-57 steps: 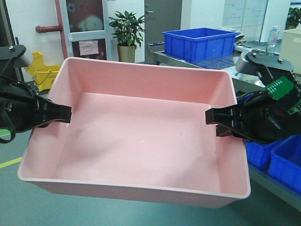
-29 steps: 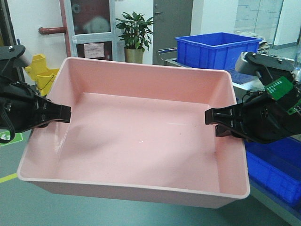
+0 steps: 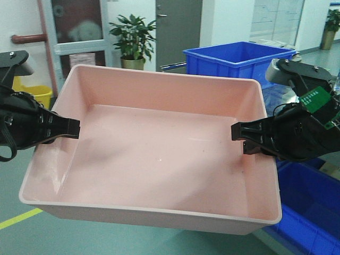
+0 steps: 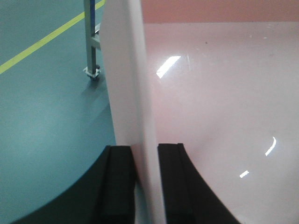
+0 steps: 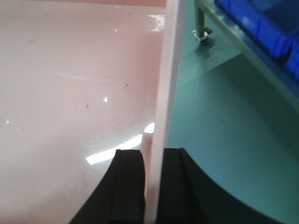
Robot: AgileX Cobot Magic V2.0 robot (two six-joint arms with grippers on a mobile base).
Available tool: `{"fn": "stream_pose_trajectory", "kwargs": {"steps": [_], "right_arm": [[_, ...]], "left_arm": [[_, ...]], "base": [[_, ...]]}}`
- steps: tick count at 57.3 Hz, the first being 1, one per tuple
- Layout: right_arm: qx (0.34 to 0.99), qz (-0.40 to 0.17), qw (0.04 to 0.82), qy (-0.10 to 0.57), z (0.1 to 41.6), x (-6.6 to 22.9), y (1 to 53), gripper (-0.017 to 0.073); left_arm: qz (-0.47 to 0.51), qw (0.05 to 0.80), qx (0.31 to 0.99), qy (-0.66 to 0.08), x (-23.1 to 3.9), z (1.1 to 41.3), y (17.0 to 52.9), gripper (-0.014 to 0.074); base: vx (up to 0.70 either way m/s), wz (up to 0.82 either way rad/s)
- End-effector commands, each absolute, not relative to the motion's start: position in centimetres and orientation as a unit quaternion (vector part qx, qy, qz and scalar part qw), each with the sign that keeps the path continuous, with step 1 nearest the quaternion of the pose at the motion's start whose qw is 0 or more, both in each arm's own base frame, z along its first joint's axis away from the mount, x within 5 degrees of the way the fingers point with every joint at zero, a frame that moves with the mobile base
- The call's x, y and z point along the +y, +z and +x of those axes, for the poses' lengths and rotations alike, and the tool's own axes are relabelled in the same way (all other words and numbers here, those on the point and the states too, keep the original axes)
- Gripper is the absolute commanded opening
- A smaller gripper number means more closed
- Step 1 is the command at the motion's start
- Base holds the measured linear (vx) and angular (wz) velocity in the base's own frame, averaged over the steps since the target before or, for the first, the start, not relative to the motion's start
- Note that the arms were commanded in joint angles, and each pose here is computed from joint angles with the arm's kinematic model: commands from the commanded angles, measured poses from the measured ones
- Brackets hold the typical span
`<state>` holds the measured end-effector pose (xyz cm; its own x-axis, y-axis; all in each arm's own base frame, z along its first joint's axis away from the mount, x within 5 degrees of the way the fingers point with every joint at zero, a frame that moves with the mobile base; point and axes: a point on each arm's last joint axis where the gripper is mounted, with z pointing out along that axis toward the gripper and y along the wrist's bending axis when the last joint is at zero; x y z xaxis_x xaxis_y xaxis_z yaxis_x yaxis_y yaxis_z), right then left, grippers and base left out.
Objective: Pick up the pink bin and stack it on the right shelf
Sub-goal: 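Hold the pink bin in both grippers while driving to the metal table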
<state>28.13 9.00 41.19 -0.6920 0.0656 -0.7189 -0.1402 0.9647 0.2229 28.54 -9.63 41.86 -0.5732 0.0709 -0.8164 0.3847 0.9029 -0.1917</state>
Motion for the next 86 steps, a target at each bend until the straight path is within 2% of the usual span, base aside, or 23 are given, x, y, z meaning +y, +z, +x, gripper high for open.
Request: {"fn": "stream_pose_trajectory", "kwargs": {"steps": [1, 41, 86], "right_arm": [[0.875, -0.026, 0.463, 0.137, 27.55, 8.42, 43.96, -0.0008], [0.875, -0.026, 0.463, 0.137, 27.55, 8.42, 43.96, -0.0008], [0.875, -0.026, 0.463, 0.137, 27.55, 8.42, 43.96, -0.0008]], "left_arm": [[0.127, 0.509, 0.831, -0.184, -9.28, 27.66, 44.8, -0.0001], [0.127, 0.509, 0.831, -0.184, -9.28, 27.66, 44.8, -0.0001], [0.126, 0.509, 0.831, -0.184, -9.29, 27.7, 44.77, -0.0001]], "base": [[0.56, -0.28], [0.44, -0.47], [0.31, -0.63]]}}
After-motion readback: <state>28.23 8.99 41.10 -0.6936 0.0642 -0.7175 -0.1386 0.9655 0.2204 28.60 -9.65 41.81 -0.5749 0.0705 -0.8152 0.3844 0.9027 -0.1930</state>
